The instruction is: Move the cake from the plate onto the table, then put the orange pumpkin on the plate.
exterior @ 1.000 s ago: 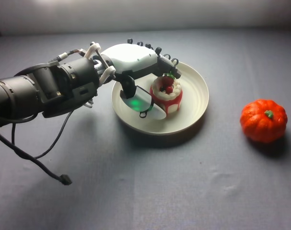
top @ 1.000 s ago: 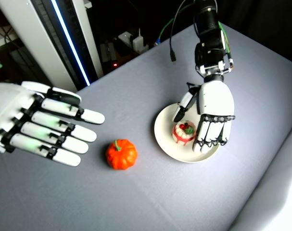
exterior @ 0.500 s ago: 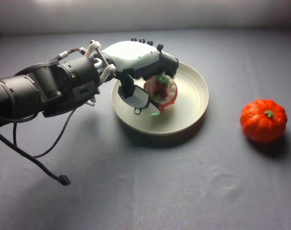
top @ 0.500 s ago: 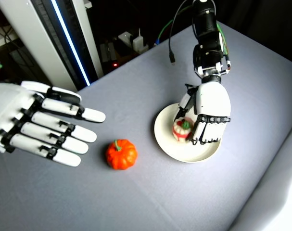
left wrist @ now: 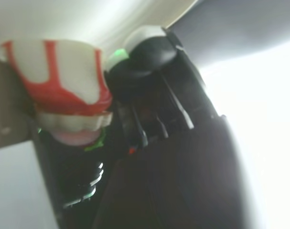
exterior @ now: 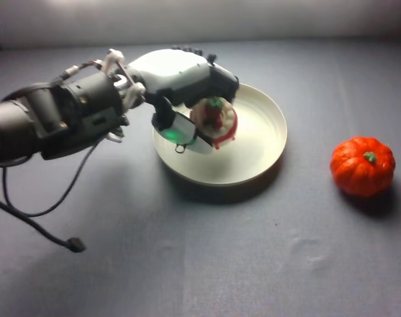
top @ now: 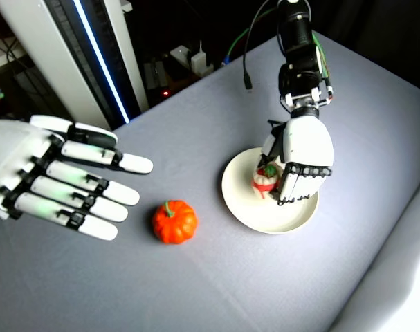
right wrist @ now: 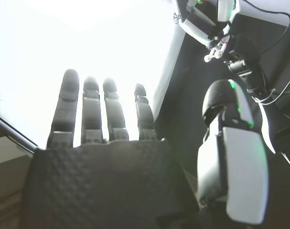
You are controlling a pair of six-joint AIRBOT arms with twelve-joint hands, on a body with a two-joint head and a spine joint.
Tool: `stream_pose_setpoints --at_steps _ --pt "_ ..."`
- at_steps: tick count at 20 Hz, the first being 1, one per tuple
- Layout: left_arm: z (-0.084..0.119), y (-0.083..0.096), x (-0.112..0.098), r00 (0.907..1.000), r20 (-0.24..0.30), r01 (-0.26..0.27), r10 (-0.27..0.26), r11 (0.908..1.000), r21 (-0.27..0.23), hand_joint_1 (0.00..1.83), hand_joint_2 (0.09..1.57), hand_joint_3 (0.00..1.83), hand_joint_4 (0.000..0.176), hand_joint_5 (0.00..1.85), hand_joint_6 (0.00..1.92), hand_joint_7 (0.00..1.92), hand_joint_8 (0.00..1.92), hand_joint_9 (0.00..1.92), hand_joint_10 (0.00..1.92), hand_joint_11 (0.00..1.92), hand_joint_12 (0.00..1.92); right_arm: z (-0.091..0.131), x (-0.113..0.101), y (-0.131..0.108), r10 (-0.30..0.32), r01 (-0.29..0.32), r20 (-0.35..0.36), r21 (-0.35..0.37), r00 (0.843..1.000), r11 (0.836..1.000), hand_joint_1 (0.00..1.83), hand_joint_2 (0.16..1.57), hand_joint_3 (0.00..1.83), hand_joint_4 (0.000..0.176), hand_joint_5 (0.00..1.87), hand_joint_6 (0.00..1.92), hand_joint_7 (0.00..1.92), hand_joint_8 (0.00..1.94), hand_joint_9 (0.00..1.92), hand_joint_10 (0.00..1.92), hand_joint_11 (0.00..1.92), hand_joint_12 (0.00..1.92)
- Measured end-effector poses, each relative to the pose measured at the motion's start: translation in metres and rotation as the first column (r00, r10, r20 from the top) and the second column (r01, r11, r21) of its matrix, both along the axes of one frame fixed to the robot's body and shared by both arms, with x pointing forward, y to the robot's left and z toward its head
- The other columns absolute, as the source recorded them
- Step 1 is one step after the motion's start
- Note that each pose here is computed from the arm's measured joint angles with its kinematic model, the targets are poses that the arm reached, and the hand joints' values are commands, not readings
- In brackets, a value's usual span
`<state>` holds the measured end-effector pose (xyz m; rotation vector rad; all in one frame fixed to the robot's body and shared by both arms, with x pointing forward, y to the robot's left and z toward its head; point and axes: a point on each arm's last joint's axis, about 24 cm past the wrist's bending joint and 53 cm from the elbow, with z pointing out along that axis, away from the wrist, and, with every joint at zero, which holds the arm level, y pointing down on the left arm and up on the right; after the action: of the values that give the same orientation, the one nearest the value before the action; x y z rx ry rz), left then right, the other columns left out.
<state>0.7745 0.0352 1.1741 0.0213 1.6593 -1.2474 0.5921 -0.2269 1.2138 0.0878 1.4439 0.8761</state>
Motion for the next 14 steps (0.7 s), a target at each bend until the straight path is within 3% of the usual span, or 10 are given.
stream_pose_setpoints --at_steps 2,3,6,7,8,10,11,12,13,14 --pt "0.007 0.013 0.002 0.9998 0.0 -0.02 0.02 0.9996 -0.019 1.15 1.13 0.27 0.006 0.71 1.44 0.72 1.55 0.71 1.92 0.79 1.92 0.0 0.0 0.0 0.0 0.0 -0.002 0.0 1.0 1.0 0.24 1.09 0.0 0.127 0.0 0.0 0.0 0.0 0.0 0.0 0.01 0.01" --pt "0.014 0.019 0.002 0.9996 0.005 -0.027 0.027 0.9994 -0.024 1.16 1.09 0.35 0.005 0.73 1.43 0.73 1.54 0.71 1.92 0.78 1.92 -0.001 0.0 0.0 0.0 0.0 -0.005 -0.002 1.0 1.0 0.23 1.08 0.0 0.137 0.0 0.0 0.0 0.0 0.0 0.0 0.02 0.01" --pt "0.029 0.021 -0.004 0.9997 0.021 -0.01 0.012 0.9982 -0.059 1.18 0.92 0.65 0.0 0.8 1.42 0.77 1.58 0.75 1.92 0.78 1.92 -0.003 0.001 0.0 0.0 -0.001 -0.013 -0.006 1.0 1.0 0.21 1.09 0.0 0.121 0.0 0.0 0.0 0.0 0.0 0.0 0.01 0.01" --pt "0.033 0.022 -0.007 0.9997 0.026 -0.004 0.006 0.9979 -0.065 1.2 0.83 0.8 0.007 0.84 1.44 0.83 1.56 0.81 1.92 0.85 1.92 -0.004 0.001 0.0 0.0 -0.001 -0.015 -0.007 1.0 1.0 0.19 1.09 0.0 0.12 0.0 0.0 0.0 0.0 0.0 0.0 0.03 0.02" --pt "0.036 0.023 -0.01 0.9995 0.03 0.001 0.001 0.9976 -0.069 1.15 0.88 0.67 0.0 0.84 1.41 0.92 1.82 0.95 1.92 0.98 1.92 -0.004 0.001 0.0 0.0 0.0 -0.017 -0.007 1.0 1.0 0.19 1.09 0.0 0.117 0.0 0.0 0.0 0.0 0.0 0.0 0.0 0.0" --pt "0.039 0.037 -0.014 0.9995 0.029 -0.008 0.01 0.9975 -0.071 1.13 0.99 0.4 0.0 0.84 1.32 0.83 1.85 0.88 1.92 0.95 1.92 -0.005 0.001 0.0 0.0 0.0 -0.021 -0.009 1.0 1.0 0.18 1.09 0.0 0.101 0.0 0.0 0.0 0.0 0.0 0.0 0.0 0.0" --pt "0.038 0.052 -0.014 0.9994 0.014 -0.029 0.031 0.9961 -0.083 1.12 1.09 0.23 0.0 0.81 1.33 0.74 1.88 0.77 1.92 0.85 1.92 -0.006 0.001 0.001 0.0 0.0 -0.024 -0.009 1.0 1.0 0.19 1.09 0.0 0.111 0.0 0.0 0.0 0.0 0.0 0.0 0.01 0.01" --pt "0.037 0.062 -0.014 0.9988 0.006 -0.047 0.048 0.9954 -0.083 1.12 1.17 0.28 0.0 0.7 1.48 0.62 1.77 0.59 1.92 0.5 1.92 -0.005 0.002 0.001 -0.002 0.002 -0.025 -0.006 1.0 1.0 0.18 1.11 0.01 0.104 0.0 0.0 0.0 0.0 0.0 0.0 0.01 0.01" --pt "0.033 0.077 -0.012 0.9971 -0.012 -0.076 0.075 0.9939 -0.079 1.11 1.1 0.47 0.007 0.67 1.62 0.61 1.72 0.57 1.92 0.52 1.92 -0.004 0.002 0.001 -0.002 0.002 -0.023 -0.005 1.0 1.0 0.2 1.12 0.01 0.09 0.0 0.0 0.0 0.0 0.0 0.0 0.01 0.0" --pt "0.032 0.084 -0.011 0.996 -0.015 -0.088 0.088 0.9936 -0.07 1.27 1.04 0.26 0.0 0.72 1.86 0.78 1.88 0.8 1.92 0.87 1.92 -0.005 0.002 0.001 -0.002 0.002 -0.024 -0.005 1.0 1.0 0.21 1.14 0.01 0.07 0.0 0.0 0.0 0.0 0.0 0.0 0.0 0.0"
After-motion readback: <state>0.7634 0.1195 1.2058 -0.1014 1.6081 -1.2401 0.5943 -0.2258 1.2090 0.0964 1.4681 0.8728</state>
